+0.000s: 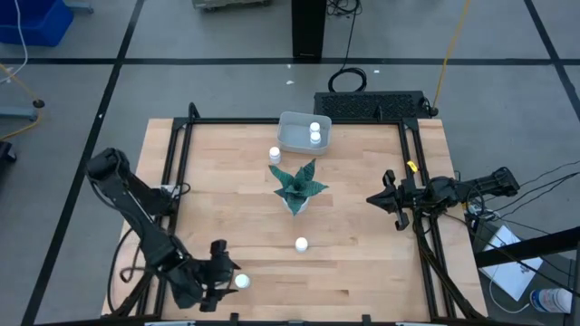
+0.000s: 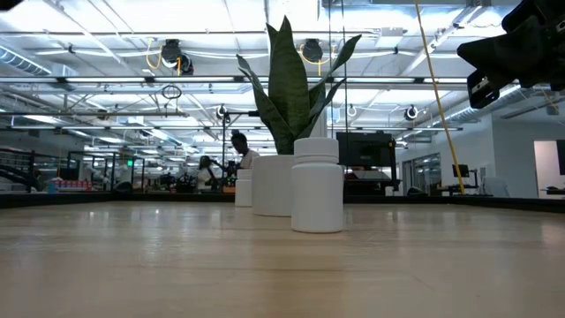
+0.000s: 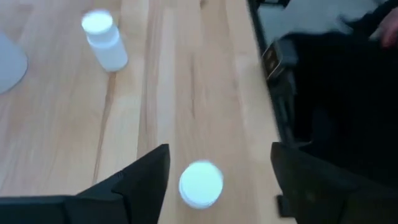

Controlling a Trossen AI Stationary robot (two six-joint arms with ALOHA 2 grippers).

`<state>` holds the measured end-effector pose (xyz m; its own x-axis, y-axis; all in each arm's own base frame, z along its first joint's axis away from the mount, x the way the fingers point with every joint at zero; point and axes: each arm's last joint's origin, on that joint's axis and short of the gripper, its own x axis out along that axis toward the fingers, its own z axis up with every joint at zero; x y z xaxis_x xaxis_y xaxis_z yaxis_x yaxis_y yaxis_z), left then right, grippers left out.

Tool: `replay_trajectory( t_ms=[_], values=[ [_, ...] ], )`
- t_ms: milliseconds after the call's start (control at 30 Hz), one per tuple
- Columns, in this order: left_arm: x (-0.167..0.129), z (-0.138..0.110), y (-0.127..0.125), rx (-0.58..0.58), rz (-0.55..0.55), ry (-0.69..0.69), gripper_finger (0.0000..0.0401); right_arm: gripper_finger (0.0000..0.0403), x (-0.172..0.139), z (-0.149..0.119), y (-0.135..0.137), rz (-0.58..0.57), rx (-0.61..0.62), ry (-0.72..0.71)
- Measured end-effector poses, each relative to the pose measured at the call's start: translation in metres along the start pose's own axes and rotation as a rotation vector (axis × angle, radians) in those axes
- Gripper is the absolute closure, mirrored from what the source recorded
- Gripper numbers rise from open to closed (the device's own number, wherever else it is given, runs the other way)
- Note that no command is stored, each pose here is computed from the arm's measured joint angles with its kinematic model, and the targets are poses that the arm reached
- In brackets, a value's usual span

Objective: Pick and place pill bottles into a basket
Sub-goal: Put the white medicine bottle into the gray bin

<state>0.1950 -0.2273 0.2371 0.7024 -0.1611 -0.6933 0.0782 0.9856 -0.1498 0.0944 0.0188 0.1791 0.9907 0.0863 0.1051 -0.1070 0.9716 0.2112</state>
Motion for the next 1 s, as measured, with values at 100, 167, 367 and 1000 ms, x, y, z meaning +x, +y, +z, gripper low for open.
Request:
replay_trajectory(
  t_ms=[100,167,367,1000],
  values=[
    [0.008,-0.004,-0.002,0.013,0.012,0.014,0.0098,0.0403,0.000,0.000,0.000,0.000,0.000,0.000],
    [0.011,-0.005,-0.003,0.017,0.018,0.021,0.0094,0.0403,0.000,0.000,0.000,0.000,0.000,0.000],
    [0.024,-0.013,-0.004,0.015,0.045,0.059,0.0093,0.0403,0.000,0.000,0.000,0.000,0.000,0.000],
    [0.055,-0.032,-0.008,0.029,0.097,0.133,0.0093,0.0403,0.000,0.000,0.000,0.000,0.000,0.000]
  ],
)
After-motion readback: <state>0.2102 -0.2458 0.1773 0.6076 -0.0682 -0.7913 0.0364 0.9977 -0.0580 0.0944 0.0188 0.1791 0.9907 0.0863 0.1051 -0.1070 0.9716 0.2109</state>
